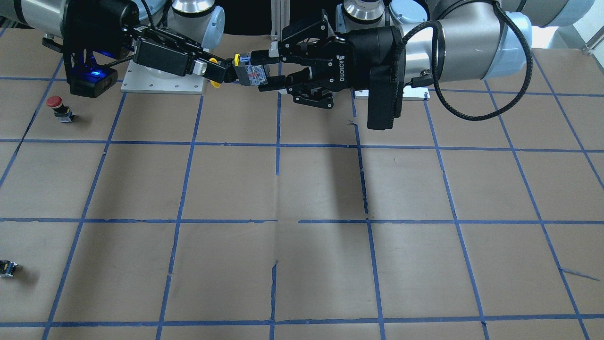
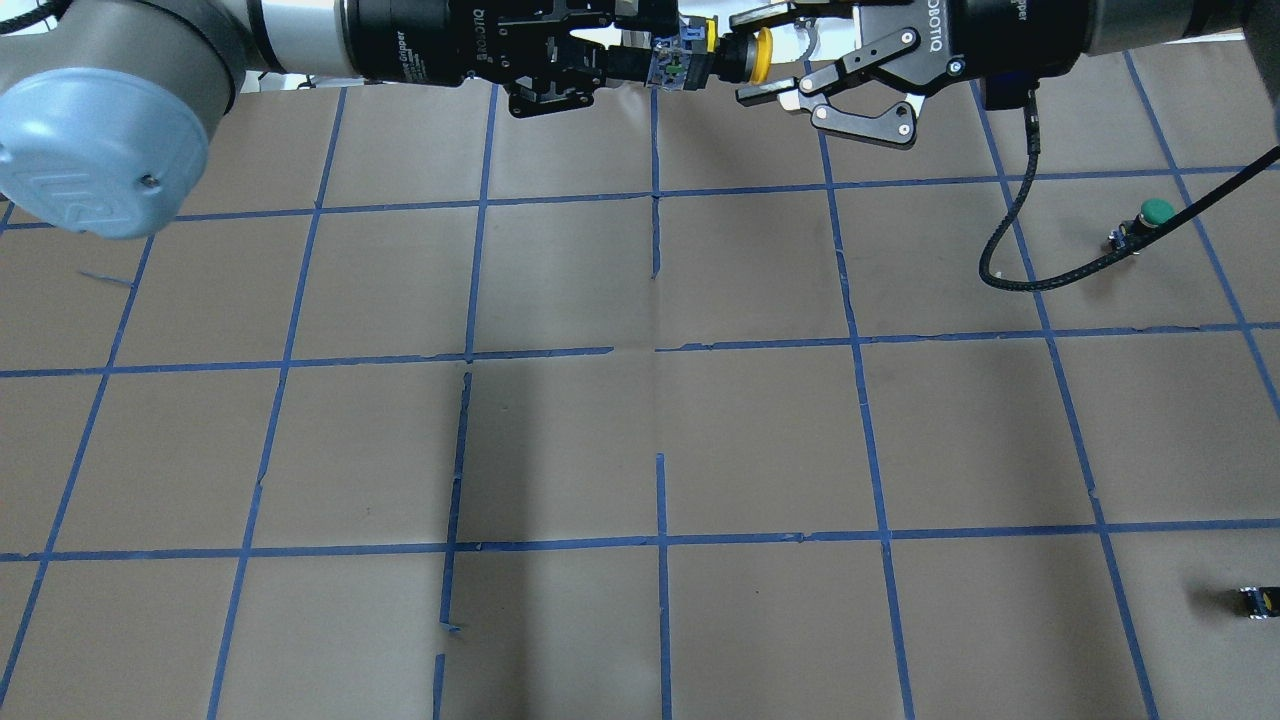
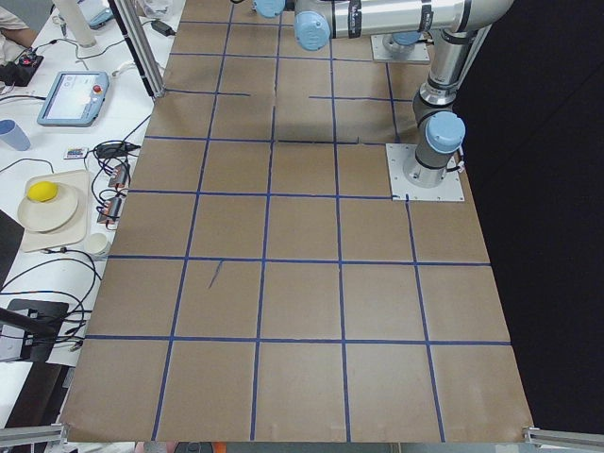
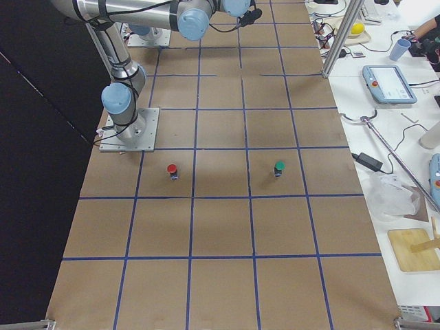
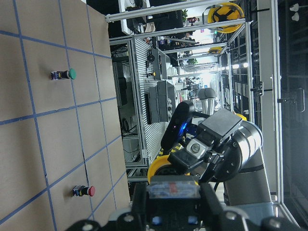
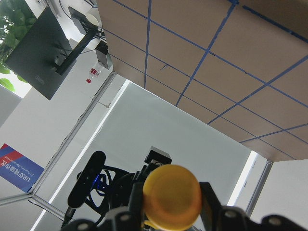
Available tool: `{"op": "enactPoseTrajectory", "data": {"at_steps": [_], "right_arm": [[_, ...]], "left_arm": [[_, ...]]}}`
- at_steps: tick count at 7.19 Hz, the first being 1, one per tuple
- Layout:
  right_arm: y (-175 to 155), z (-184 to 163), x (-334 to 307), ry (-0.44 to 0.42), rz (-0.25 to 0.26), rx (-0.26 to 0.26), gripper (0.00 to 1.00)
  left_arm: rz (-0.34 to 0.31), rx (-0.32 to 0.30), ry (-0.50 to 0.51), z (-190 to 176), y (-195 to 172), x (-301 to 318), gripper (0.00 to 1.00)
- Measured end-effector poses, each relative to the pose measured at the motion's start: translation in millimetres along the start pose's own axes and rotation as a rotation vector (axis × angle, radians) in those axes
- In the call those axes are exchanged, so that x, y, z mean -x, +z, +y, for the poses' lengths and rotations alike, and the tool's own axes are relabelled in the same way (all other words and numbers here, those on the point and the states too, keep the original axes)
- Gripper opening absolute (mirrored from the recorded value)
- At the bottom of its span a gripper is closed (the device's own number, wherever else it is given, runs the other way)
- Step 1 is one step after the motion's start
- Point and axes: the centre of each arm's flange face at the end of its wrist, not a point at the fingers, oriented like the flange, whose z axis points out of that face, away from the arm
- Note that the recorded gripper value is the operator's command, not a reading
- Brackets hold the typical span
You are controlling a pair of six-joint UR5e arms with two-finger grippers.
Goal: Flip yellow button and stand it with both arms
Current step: 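Open and withdraw the left gripper while the right gripper pulls the button away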
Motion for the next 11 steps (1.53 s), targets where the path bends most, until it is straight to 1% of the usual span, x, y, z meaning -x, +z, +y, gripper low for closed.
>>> {"op": "enactPoseTrajectory", "data": {"at_steps": [1,4,5,6,7,8,9,10,11], "right_arm": [[0,0,0,0.001,-0.002,0.001,0.24],[-4,-2,2,-0.002,-0.009,-0.002,0.24],[-10,-7,5,-0.006,-0.023,-0.013,0.18],[-22,-16,8,-0.021,-0.042,-0.04,0.16],[-38,-28,11,-0.044,-0.059,-0.089,0.11],[-56,-43,11,-0.076,-0.059,-0.16,0.07],[-70,-59,8,-0.142,-0.017,-0.247,0.07],[-76,-74,1,-0.231,0.062,-0.325,0.08],[-81,-92,-10,-0.328,0.184,-0.402,0.08]], "left_arm": [[-0.003,0.0,-0.015,0,0,0,1.0],[-0.014,0.001,-0.052,0,-1,-1,1.0],[-0.016,0.0,-0.057,-1,-2,-4,1.0],[-0.031,-0.002,-0.057,-2,-3,-7,1.0],[-0.088,0.001,-0.05,-2,-5,-6,1.0],[-0.203,0.005,-0.029,-2,-8,1,1.0],[-0.344,0.005,-0.01,-4,-13,12,1.0],[-0.463,0.005,-0.001,-5,-17,21,1.0],[-0.579,0.012,0.01,-4,-20,27,1.0]]}}
